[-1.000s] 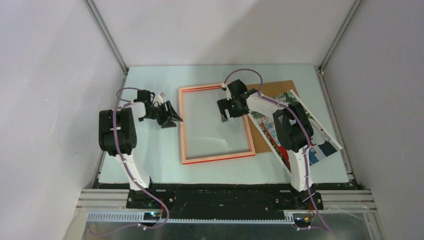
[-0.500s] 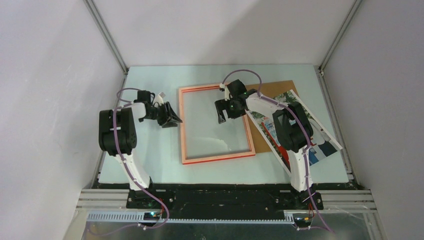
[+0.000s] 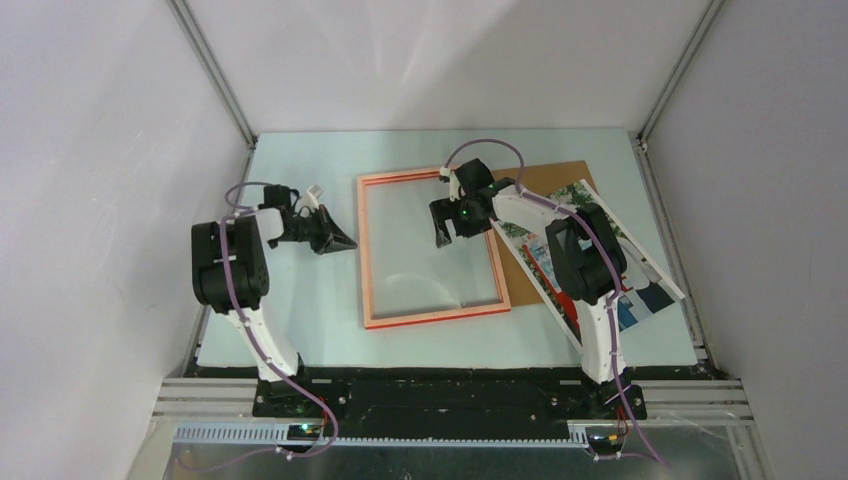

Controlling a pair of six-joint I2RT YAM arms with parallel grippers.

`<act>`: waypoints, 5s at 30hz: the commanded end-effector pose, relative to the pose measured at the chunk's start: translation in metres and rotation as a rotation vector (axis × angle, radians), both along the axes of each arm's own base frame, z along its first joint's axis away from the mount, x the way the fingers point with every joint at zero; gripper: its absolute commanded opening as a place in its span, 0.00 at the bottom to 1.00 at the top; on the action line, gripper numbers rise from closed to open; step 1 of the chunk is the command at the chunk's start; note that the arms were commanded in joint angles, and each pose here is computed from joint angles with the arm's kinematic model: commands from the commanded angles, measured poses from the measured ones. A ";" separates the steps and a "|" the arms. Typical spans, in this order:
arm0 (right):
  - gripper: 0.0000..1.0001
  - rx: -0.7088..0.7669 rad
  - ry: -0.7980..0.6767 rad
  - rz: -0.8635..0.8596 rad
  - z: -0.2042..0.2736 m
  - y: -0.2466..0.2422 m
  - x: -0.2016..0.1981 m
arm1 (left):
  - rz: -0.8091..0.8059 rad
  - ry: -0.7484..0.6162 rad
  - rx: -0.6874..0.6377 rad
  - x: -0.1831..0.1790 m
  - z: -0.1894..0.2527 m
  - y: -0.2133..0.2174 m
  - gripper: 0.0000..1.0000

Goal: Put the photo into the frame
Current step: Pick up the photo frame item from the photo frame, then place the photo frame item in the photo frame.

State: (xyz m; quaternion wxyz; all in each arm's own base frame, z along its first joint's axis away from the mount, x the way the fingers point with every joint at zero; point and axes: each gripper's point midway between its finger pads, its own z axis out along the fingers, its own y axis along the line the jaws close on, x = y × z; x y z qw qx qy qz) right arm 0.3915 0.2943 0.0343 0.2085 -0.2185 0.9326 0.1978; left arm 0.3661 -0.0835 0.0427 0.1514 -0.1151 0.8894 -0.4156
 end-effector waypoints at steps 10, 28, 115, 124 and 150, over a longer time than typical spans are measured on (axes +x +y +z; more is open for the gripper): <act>0.97 0.067 -0.059 0.035 0.039 0.009 -0.002 | -0.014 -0.122 -0.072 -0.002 0.035 0.009 0.15; 0.96 0.013 -0.002 0.025 -0.003 0.002 -0.001 | -0.023 -0.048 -0.068 -0.005 0.001 0.010 0.26; 0.99 -0.038 -0.350 -0.052 0.109 -0.050 0.044 | -0.124 -0.243 -0.369 -0.021 0.179 -0.047 0.00; 0.97 -0.023 -0.293 -0.103 0.093 -0.067 0.052 | -0.026 -0.341 -0.465 0.015 0.208 -0.068 0.00; 0.78 0.108 -0.244 -0.227 0.093 -0.104 0.053 | -0.010 -0.290 -0.426 0.014 0.153 -0.102 0.00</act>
